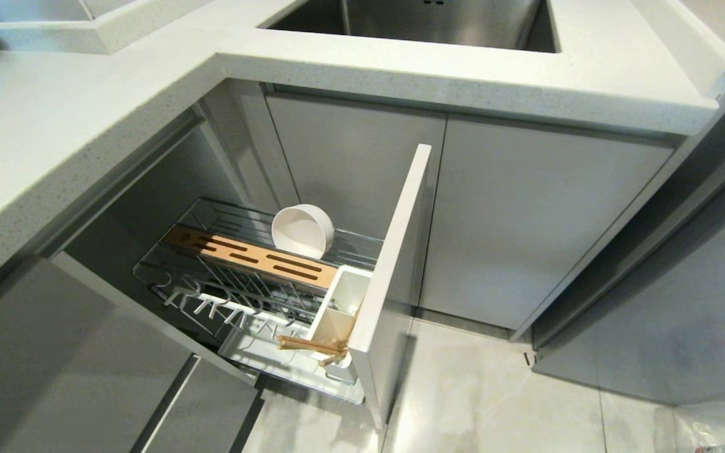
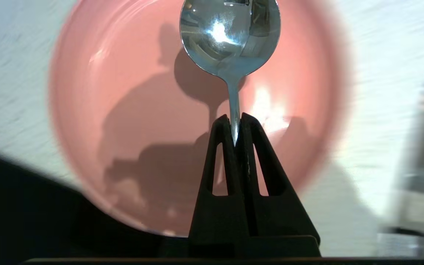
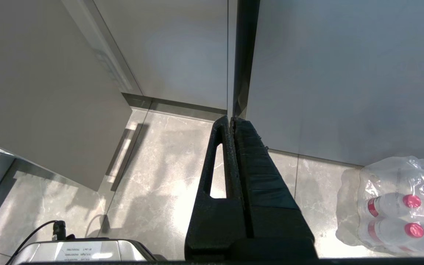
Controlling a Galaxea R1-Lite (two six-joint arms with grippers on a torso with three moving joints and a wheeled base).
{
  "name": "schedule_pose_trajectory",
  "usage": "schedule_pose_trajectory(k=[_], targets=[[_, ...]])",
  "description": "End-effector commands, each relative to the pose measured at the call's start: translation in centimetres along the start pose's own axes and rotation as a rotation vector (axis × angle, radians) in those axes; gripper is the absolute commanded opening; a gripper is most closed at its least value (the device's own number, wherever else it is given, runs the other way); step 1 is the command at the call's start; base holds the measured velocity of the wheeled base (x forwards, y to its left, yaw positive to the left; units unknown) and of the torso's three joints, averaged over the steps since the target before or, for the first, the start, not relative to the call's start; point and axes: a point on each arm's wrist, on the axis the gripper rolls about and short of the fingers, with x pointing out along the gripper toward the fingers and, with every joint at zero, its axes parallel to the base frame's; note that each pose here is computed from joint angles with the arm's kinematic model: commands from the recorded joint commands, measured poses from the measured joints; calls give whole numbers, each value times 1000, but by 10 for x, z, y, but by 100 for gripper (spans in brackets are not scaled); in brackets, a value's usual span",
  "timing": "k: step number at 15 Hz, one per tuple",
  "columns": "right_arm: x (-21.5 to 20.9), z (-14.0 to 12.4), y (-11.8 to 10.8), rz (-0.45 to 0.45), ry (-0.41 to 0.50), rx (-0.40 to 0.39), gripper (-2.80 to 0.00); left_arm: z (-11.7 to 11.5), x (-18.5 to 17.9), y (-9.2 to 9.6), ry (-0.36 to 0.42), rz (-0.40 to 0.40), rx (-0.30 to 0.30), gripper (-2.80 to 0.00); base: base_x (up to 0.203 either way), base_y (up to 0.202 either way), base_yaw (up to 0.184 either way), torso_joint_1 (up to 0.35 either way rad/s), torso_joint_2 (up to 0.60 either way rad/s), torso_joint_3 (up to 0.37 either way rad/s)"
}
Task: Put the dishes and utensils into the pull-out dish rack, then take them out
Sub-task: Pick up the spoon and place it in the cupboard
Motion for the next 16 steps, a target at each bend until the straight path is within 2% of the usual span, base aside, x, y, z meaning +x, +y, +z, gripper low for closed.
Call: schedule_pose_trajectory(k=[1,3,5,9,13,16], targets=[[0,0,0,0,1,0,-280,9,-19,-31,-56,-29,21,-280,0,0,0,0,0,0],[0,0,0,0,1,0,-280,15,-29,-55,-98,-102,8,-280,0,0,0,0,0,0],[0,0,0,0,1,0,-280,15,-41,-85,-114,-214,28,-280,0,0,0,0,0,0],[0,0,0,0,1,0,-280,-3,-59,-126,-54,-475,42,-280,0,0,0,0,0,0],[0,0,0,0,1,0,-280,-25,-49,-138,48,-665,32,-280,0,0,0,0,0,0],[0,0,0,0,1,0,-280,-23,-31,-143,99,-794,72,-280,0,0,0,0,0,0]])
